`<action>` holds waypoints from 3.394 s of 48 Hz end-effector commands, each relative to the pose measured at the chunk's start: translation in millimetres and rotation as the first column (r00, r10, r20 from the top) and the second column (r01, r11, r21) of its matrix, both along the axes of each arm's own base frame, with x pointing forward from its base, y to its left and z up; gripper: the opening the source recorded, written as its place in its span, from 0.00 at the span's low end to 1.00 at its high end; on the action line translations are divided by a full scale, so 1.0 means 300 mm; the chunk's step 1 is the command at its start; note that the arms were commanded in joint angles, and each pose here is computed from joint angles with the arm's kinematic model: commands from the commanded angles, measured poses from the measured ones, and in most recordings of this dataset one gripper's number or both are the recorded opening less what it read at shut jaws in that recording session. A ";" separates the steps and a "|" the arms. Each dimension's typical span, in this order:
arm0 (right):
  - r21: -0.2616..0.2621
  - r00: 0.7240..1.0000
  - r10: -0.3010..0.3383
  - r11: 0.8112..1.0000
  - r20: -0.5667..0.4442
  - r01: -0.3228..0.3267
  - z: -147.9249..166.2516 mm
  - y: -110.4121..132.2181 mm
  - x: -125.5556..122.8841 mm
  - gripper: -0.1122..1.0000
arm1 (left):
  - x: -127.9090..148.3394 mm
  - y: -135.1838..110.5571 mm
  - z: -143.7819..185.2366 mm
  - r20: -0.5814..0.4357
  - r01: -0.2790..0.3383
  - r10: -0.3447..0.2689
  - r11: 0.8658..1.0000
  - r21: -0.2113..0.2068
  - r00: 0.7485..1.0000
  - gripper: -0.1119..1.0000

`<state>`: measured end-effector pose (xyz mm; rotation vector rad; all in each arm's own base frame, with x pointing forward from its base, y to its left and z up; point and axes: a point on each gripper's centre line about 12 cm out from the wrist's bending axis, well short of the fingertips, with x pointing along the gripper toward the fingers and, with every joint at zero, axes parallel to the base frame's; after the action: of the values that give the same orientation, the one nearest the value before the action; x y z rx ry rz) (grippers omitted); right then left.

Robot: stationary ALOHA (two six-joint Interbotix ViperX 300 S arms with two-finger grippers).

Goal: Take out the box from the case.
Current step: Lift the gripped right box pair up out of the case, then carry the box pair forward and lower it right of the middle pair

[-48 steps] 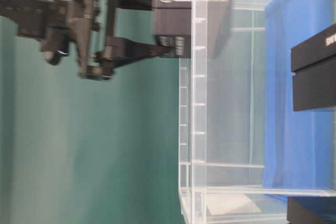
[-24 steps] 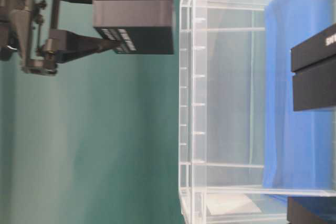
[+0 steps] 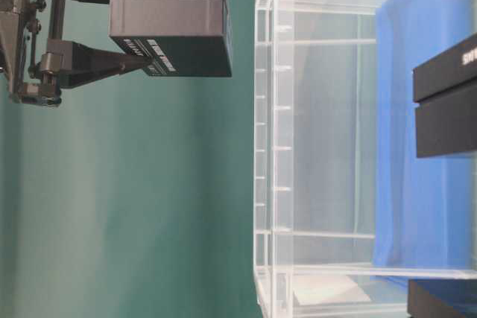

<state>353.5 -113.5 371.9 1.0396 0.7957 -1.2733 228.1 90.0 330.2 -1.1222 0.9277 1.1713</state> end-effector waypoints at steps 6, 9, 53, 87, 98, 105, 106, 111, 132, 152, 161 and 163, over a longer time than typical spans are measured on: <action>-0.023 0.998 0.003 1.000 0.057 -0.002 0.072 0.005 -0.024 0.70 | -0.002 -0.003 0.021 0.022 0.003 -0.003 1.000 0.011 1.000 0.96; -0.028 0.998 0.002 1.000 0.056 -0.001 0.073 0.003 -0.024 0.70 | -0.002 -0.003 0.021 0.023 0.003 -0.003 1.000 0.010 1.000 0.96; -0.032 0.999 0.039 0.999 0.026 -0.038 0.071 0.102 -0.014 0.70 | -0.003 -0.003 0.021 0.020 0.006 -0.006 1.000 0.012 1.000 0.96; 0.007 0.997 0.068 0.998 0.031 -0.069 0.067 0.435 -0.020 0.70 | -0.004 -0.003 0.019 0.017 0.005 -0.006 1.000 0.012 1.000 0.96; 0.021 0.998 0.052 0.998 0.024 -0.053 0.062 0.528 -0.041 0.70 | -0.003 -0.002 0.019 0.018 0.006 -0.006 1.000 0.013 1.000 0.96; 0.032 0.998 0.050 0.998 0.043 -0.052 0.059 0.592 -0.040 0.70 | -0.003 -0.002 0.019 0.019 0.004 -0.004 1.000 0.012 1.000 0.96; 0.033 0.998 0.051 0.998 0.046 -0.052 0.059 0.601 -0.041 0.70 | -0.003 -0.002 0.019 0.019 0.004 -0.004 1.000 0.012 1.000 0.96; 0.040 0.997 0.051 0.998 0.055 -0.053 0.052 0.650 -0.036 0.70 | -0.003 -0.002 0.018 0.016 0.003 -0.003 1.000 0.011 1.000 0.96; 0.038 0.999 0.039 0.998 0.022 -0.040 0.045 0.710 -0.054 0.70 | 0.001 -0.001 0.014 0.013 0.003 -0.003 1.000 0.010 1.000 0.96; 0.045 0.998 0.054 0.998 -0.020 -0.053 -0.035 0.728 -0.033 0.70 | 0.001 -0.001 0.014 0.013 0.003 -0.003 1.000 0.010 1.000 0.96; 0.070 0.999 0.044 0.997 -0.014 -0.043 -0.108 0.741 -0.026 0.70 | -0.002 -0.002 0.013 0.013 0.003 -0.003 1.000 0.010 1.000 0.96; 0.073 0.999 0.034 0.997 -0.014 -0.033 -0.127 0.741 -0.025 0.70 | -0.003 -0.004 0.015 0.015 0.004 -0.004 1.000 0.011 1.000 0.96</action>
<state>348.0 108.1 330.6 1.0408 0.8866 -1.2524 228.0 89.4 328.3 -1.1175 0.9355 1.1739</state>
